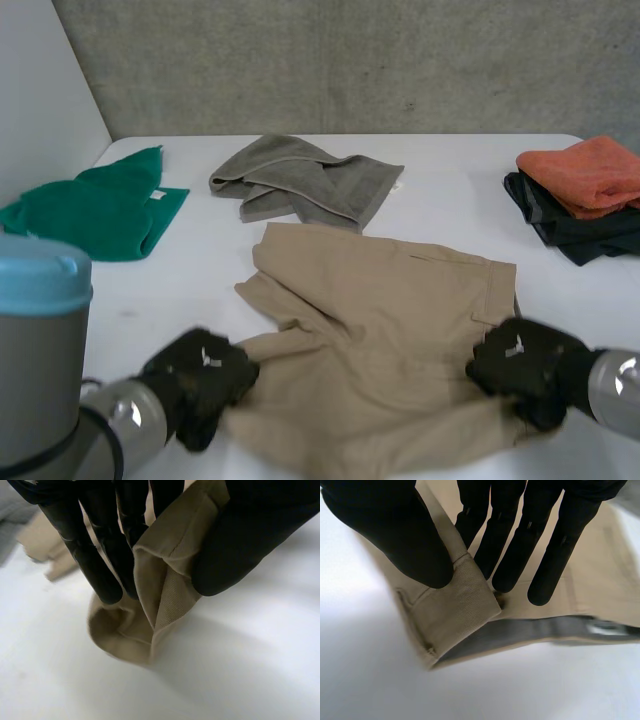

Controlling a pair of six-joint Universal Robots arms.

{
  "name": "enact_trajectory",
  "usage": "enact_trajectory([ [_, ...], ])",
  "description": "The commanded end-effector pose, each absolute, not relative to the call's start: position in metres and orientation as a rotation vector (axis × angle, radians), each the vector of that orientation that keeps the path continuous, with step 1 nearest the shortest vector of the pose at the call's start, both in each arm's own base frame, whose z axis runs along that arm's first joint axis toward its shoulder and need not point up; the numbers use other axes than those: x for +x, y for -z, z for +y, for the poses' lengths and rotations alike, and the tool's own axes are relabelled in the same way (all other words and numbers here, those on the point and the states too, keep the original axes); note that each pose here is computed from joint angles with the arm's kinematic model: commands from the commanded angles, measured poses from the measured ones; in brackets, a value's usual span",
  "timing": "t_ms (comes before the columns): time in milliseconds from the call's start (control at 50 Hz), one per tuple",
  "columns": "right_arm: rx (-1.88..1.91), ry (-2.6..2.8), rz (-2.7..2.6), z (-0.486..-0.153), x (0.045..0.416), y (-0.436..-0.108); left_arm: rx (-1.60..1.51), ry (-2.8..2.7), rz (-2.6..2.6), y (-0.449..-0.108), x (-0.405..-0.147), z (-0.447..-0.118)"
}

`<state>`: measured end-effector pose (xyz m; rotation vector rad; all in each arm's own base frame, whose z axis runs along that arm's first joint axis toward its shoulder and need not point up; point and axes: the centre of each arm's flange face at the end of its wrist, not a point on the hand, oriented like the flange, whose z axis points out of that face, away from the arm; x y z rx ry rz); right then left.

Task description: Fold the laundry.

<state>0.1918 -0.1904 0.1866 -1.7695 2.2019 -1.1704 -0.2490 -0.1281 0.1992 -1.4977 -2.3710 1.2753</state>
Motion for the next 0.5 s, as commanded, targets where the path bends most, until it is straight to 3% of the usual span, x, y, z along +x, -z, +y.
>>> enact_trajectory([
  [20,-1.51,1.486,2.257,-0.246,0.206,-0.185,-1.357,-1.637,-2.306,-0.216,-0.275,-0.193],
  [220,-1.238,1.897,2.265,-0.308,0.22,-0.179,-1.218,-1.947,-2.205,-0.216,-0.32,-0.289],
  [380,-1.207,2.166,2.049,-0.335,0.248,-0.161,-1.193,-1.987,-2.232,-0.189,-0.343,-0.332],
  [500,-1.219,2.276,2.013,-0.35,0.259,-0.143,-1.194,-1.978,-2.268,-0.171,-0.351,-0.344],
])
